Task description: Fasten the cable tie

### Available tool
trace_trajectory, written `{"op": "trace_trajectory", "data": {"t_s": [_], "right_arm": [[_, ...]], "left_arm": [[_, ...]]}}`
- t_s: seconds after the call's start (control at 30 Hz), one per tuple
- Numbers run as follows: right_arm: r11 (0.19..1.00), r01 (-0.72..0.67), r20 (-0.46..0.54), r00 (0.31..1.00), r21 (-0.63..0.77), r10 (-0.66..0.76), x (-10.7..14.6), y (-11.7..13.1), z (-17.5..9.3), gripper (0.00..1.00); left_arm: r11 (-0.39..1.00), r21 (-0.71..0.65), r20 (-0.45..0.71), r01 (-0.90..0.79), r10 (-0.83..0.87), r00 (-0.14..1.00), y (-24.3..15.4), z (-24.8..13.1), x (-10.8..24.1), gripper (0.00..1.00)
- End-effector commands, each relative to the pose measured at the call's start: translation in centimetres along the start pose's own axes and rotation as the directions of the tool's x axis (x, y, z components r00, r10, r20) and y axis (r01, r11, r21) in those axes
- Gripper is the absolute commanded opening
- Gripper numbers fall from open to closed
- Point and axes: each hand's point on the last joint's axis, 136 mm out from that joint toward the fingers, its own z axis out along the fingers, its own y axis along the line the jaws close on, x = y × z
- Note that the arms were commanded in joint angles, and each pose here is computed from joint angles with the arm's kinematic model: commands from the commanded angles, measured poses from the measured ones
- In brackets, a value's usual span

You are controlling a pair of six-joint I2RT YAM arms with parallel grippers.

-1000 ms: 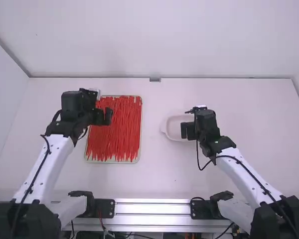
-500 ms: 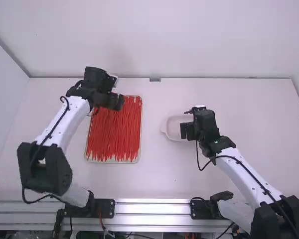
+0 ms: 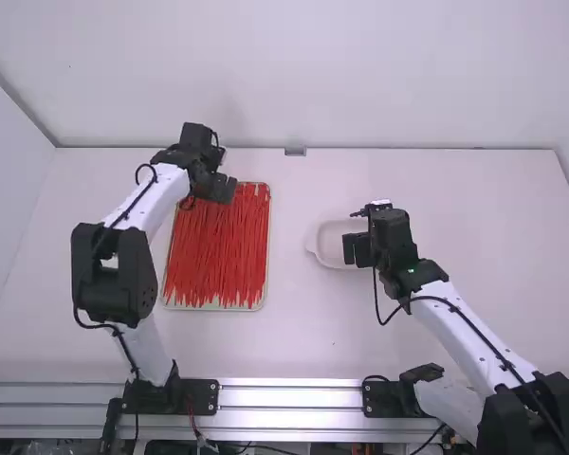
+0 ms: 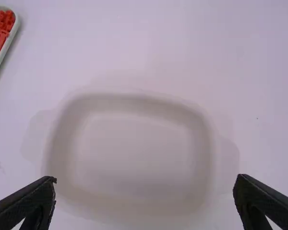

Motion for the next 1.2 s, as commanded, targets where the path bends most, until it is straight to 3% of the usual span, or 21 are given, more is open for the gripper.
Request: {"op": "trace_trajectory", "data": {"t_s": [0.0, 0.3, 1.17], "right_arm": [[1.0, -0.006, 0.028, 1.0, 0.007, 0.006, -1.4, -0.1, -0.3, 0.99], [1.0, -0.007, 0.029, 1.0, 0.007, 0.007, -1.5, -0.1, -0.3, 0.99], [1.0, -0.007, 0.03, 1.0, 0.007, 0.007, -1.5, -0.1, -0.3, 0.99]], "left_arm": [[0.999, 0.004, -0.019, 0.043, -0.043, 0.999, 1.4, 1.0, 0.2, 0.99], [0.998, -0.008, -0.058, 0.062, -0.062, 0.996, 2.3, 3.5, 1.3, 0.99], [0.992, 0.039, 0.003, 0.12, -0.121, 0.993, 1.1, 6.8, 2.9, 0.99]]}}
